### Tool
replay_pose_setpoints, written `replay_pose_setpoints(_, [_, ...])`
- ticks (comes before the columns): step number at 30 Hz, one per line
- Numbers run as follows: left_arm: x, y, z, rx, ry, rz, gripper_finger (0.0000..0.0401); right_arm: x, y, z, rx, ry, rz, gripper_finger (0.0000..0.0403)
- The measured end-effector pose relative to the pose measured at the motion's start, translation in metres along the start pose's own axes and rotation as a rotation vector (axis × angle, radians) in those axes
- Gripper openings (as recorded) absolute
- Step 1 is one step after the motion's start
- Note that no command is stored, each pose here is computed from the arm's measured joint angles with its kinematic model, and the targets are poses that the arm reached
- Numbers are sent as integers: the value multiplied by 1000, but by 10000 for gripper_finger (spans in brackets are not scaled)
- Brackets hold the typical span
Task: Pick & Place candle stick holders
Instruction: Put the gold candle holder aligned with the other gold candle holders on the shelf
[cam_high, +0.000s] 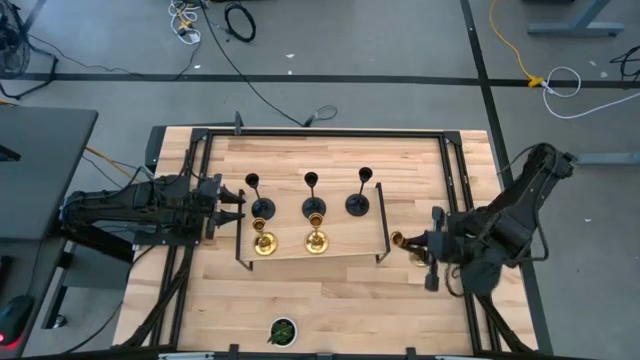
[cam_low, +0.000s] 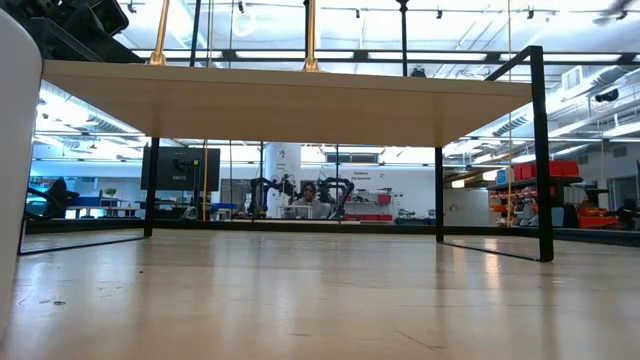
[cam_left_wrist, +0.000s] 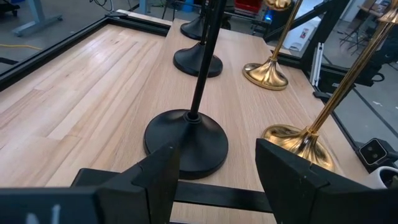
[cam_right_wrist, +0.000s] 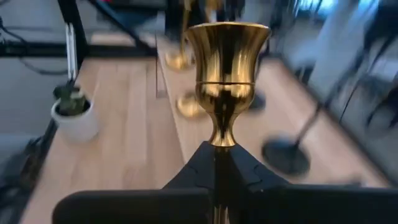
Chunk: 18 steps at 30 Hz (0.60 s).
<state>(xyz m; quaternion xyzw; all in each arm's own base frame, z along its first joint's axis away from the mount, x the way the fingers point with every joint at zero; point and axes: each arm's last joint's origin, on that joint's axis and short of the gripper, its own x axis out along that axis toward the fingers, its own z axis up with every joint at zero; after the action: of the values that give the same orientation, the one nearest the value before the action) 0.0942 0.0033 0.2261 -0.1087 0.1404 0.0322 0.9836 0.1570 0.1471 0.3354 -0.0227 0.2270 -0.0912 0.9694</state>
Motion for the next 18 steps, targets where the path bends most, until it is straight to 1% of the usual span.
replay_pose_setpoints(3, [0, 0, 0, 0, 0, 0, 211, 5, 15, 0, -95, -143, -43, 4])
replay_pose_setpoints(6, [0, 0, 0, 0, 0, 0, 211, 10, 24, -2, -120, -249, -104, 5])
replay_pose_setpoints(10, [0, 0, 0, 0, 0, 0, 211, 19, 29, -11, -76, -351, -156, 7])
replay_pose_setpoints(14, [0, 0, 0, 0, 1, 0, 211, 29, 25, -24, -30, -434, -204, 4])
replay_pose_setpoints(18, [0, 0, 0, 0, 1, 0, 211, 36, 16, -34, 53, -540, -174, 4])
